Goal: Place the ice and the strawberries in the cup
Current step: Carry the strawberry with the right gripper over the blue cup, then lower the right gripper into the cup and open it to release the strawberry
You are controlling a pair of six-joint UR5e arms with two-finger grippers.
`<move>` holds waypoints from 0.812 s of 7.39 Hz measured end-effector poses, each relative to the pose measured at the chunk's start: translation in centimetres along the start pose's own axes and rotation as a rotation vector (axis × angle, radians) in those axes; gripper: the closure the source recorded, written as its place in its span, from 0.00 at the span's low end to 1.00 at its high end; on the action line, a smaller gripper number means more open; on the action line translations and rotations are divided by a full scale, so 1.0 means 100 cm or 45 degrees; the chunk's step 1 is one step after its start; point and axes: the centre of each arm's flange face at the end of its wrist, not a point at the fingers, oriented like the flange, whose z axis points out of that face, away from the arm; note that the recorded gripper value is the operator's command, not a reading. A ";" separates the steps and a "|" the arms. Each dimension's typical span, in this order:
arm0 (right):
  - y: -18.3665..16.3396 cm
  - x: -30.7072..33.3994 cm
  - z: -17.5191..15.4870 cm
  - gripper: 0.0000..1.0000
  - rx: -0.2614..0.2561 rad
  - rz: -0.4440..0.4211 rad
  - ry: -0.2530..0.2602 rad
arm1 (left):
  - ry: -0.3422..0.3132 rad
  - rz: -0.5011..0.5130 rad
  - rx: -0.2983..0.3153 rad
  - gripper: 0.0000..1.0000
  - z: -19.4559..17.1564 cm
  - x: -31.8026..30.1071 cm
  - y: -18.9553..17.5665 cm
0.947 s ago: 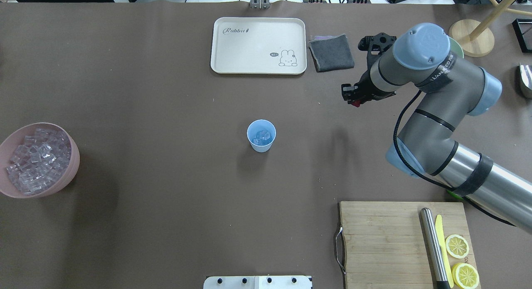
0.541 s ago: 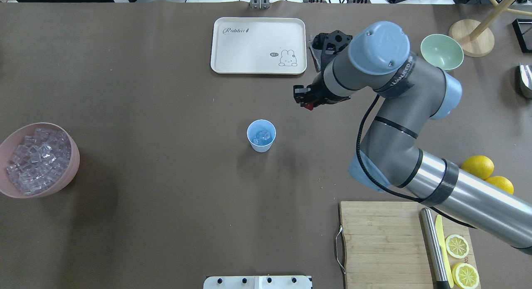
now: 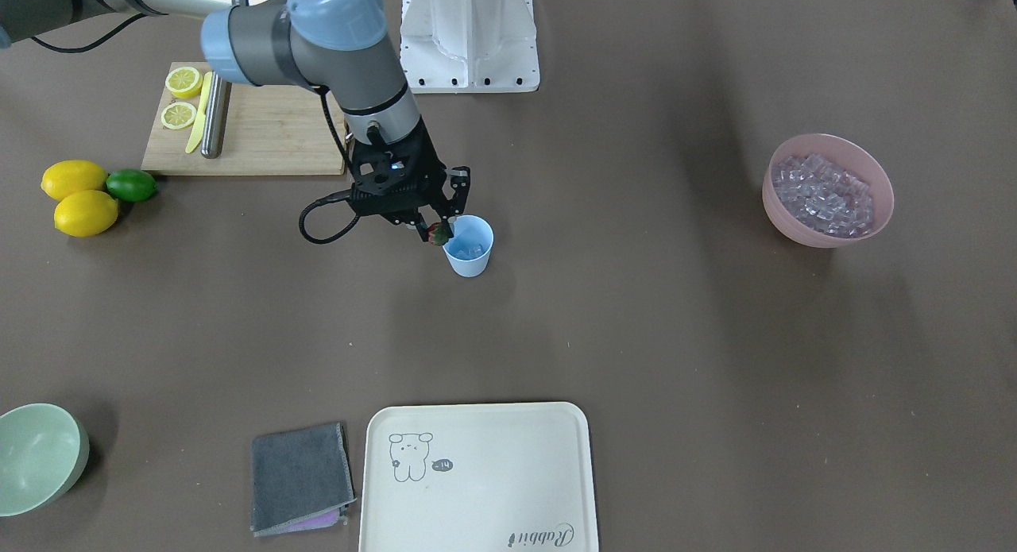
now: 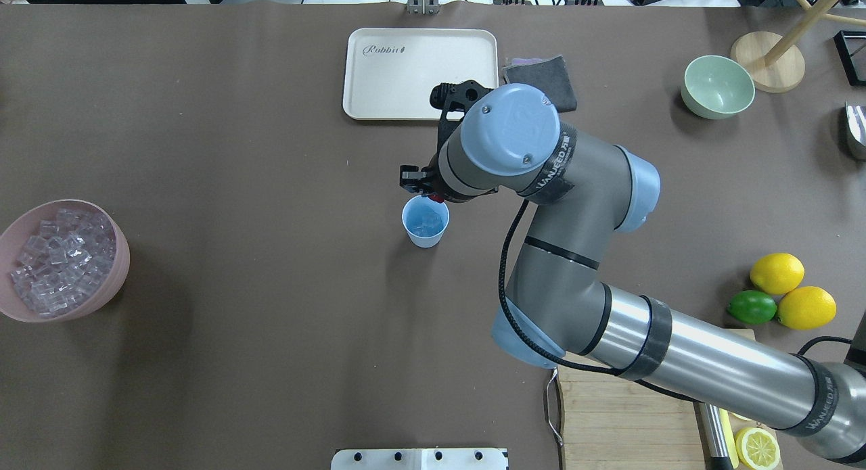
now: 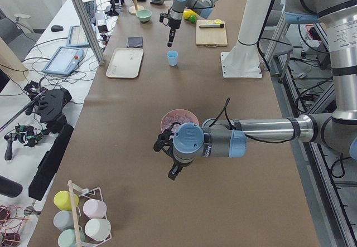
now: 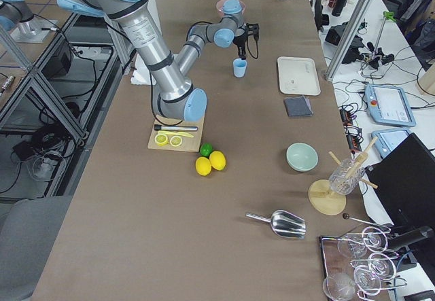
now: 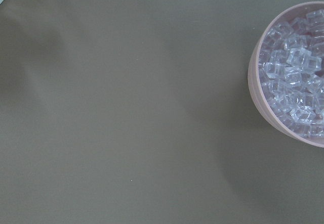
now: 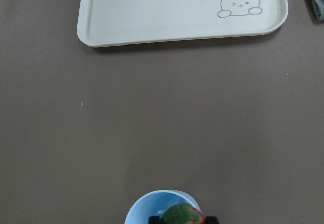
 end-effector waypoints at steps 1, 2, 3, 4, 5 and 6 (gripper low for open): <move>0.005 -0.007 0.002 0.57 0.009 0.012 0.010 | 0.000 -0.001 0.000 0.00 0.000 0.000 0.000; 0.008 -0.011 0.005 0.02 0.011 0.031 0.013 | 0.001 -0.002 -0.001 0.00 0.000 0.000 0.001; 0.009 -0.014 0.007 0.01 0.013 0.050 0.015 | 0.001 -0.002 -0.001 0.00 0.000 0.000 0.001; 0.011 -0.015 0.009 0.01 0.020 0.054 0.019 | 0.001 -0.002 -0.001 0.00 0.000 0.000 0.001; 0.013 -0.016 0.010 0.01 0.028 0.049 0.021 | 0.000 -0.001 0.000 0.00 0.000 0.000 0.001; 0.014 -0.016 0.010 0.01 0.031 0.045 0.023 | 0.000 -0.001 0.000 0.00 0.000 0.000 0.000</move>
